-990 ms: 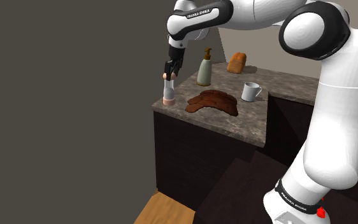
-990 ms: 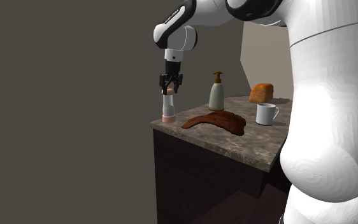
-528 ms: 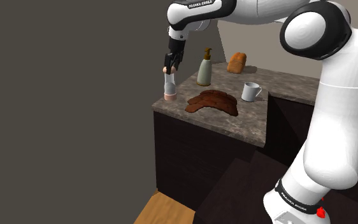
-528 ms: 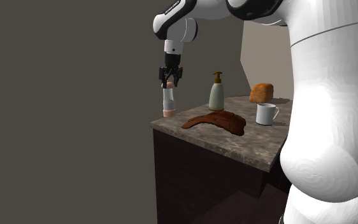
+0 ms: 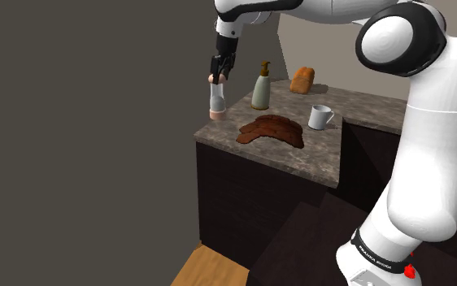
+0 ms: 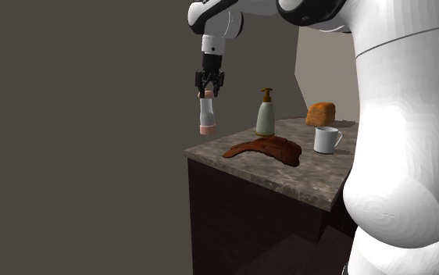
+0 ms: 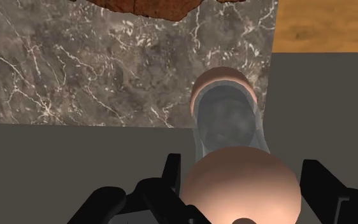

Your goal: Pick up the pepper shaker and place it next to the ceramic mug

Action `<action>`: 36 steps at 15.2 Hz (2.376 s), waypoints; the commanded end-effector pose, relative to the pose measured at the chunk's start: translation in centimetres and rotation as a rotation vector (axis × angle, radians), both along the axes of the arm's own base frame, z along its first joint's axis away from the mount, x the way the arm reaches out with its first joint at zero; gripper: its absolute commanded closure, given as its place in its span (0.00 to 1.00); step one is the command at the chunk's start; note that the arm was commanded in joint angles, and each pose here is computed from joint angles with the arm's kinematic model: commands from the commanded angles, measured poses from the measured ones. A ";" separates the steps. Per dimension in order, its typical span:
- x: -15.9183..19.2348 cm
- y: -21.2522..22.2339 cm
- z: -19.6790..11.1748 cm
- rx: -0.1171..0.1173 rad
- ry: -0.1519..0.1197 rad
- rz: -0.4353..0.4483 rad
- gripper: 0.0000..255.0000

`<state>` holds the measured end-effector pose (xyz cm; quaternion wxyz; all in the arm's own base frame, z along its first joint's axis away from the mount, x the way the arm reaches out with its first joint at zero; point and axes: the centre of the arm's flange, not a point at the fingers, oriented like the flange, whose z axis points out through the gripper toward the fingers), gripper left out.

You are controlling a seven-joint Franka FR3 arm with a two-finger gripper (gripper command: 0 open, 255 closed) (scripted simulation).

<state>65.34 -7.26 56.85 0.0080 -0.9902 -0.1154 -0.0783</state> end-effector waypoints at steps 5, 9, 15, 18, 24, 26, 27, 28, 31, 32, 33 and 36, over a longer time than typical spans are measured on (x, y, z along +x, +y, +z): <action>0.1 0.0 3.2 0.000 0.000 0.000 1.00; 0.1 0.0 5.3 0.000 0.000 0.000 1.00; 0.1 0.0 8.5 0.000 0.000 0.000 1.00; -0.5 -1.1 9.4 0.000 0.000 0.000 1.00; -4.2 -8.1 9.4 0.000 0.000 0.000 1.00; -5.5 -10.5 9.4 0.000 0.000 0.000 1.00; -6.1 -11.6 9.4 0.000 0.000 0.000 1.00; -6.7 -12.8 9.4 0.000 0.000 0.000 1.00; -8.6 -16.3 9.4 0.000 0.000 0.000 1.00; -9.2 -17.5 9.4 0.000 0.000 0.000 1.00; -9.8 -18.6 9.4 0.000 0.000 0.000 1.00; -11.6 -22.1 9.4 0.000 0.000 0.000 1.00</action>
